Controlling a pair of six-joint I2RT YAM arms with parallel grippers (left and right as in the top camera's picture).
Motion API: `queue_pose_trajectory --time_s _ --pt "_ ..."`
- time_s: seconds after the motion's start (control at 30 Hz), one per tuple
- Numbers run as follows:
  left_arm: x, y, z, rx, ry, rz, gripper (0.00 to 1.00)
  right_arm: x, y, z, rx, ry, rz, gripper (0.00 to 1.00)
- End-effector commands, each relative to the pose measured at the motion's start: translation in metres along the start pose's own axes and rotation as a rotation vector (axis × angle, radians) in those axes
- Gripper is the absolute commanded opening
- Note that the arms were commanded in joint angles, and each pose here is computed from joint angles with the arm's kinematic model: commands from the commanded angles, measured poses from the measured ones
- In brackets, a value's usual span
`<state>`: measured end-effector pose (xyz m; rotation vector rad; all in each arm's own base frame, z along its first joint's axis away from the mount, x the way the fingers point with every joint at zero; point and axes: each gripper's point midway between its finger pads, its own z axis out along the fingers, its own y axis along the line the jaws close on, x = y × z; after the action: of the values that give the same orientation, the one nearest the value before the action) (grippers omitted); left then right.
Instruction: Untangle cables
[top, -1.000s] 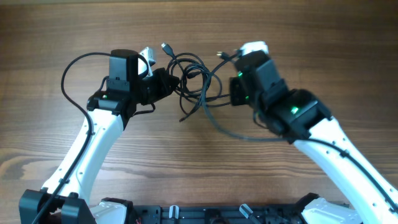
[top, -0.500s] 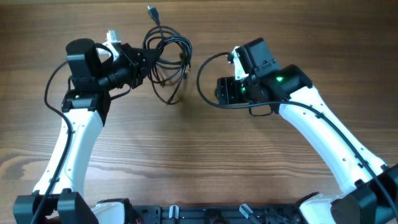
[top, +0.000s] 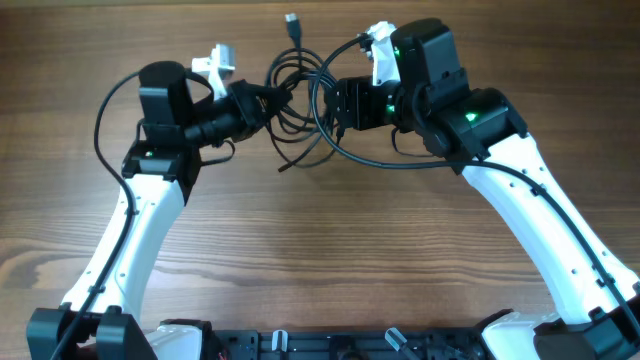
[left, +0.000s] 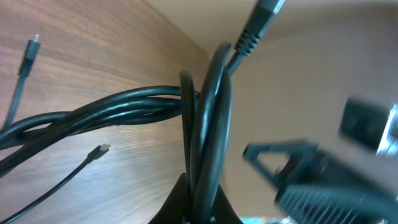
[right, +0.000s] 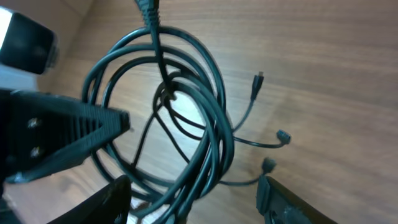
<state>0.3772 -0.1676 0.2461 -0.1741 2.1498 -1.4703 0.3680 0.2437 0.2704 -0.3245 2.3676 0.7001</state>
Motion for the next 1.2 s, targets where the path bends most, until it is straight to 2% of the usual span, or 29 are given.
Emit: queue_pose_trajectory --time_s 0.0,0.1,0.3,0.37,0.5,0.67,0.77,0.83,0.9,1.03,1.17 --pt "0.014 -0.014 0.004 0.037 0.047 0.383 0.04 -0.016 -0.004 -0.013 0.047 -0.058 -0.139 0.66" --pt "0.020 -0.018 0.009 0.045 0.063 0.410 0.04 -0.017 -0.004 -0.013 0.046 -0.065 -0.152 0.64" --pt "0.042 -0.005 0.011 0.010 0.147 0.306 0.04 -0.050 0.008 -0.017 0.010 -0.201 -0.182 0.63" --pt "0.055 -0.013 0.014 0.047 0.192 0.302 0.04 -0.055 0.010 -0.016 0.005 -0.219 -0.187 0.63" --pt "0.064 -0.022 0.015 0.095 0.230 0.305 0.04 -0.046 -0.003 0.001 0.047 -0.174 -0.174 0.62" --pt "0.064 -0.022 0.015 0.094 0.230 0.304 0.04 -0.043 -0.030 0.002 0.189 -0.163 -0.152 0.59" --pt "0.065 -0.023 0.015 0.101 0.235 0.299 0.04 -0.039 -0.026 0.013 0.149 -0.139 -0.152 0.57" --pt "0.065 -0.023 0.015 0.101 0.237 0.283 0.04 -0.032 -0.023 0.024 0.109 -0.105 -0.149 0.50" --pt "0.065 -0.023 0.015 0.100 0.237 0.280 0.04 -0.032 -0.025 0.028 0.111 -0.101 -0.139 0.35" --pt "0.059 -0.016 0.016 0.054 0.207 0.259 0.04 -0.042 -0.016 0.012 0.095 -0.153 -0.134 0.20" --pt "0.038 -0.001 0.019 -0.067 0.099 0.100 0.04 -0.038 -0.001 -0.019 0.050 -0.160 -0.103 0.06"
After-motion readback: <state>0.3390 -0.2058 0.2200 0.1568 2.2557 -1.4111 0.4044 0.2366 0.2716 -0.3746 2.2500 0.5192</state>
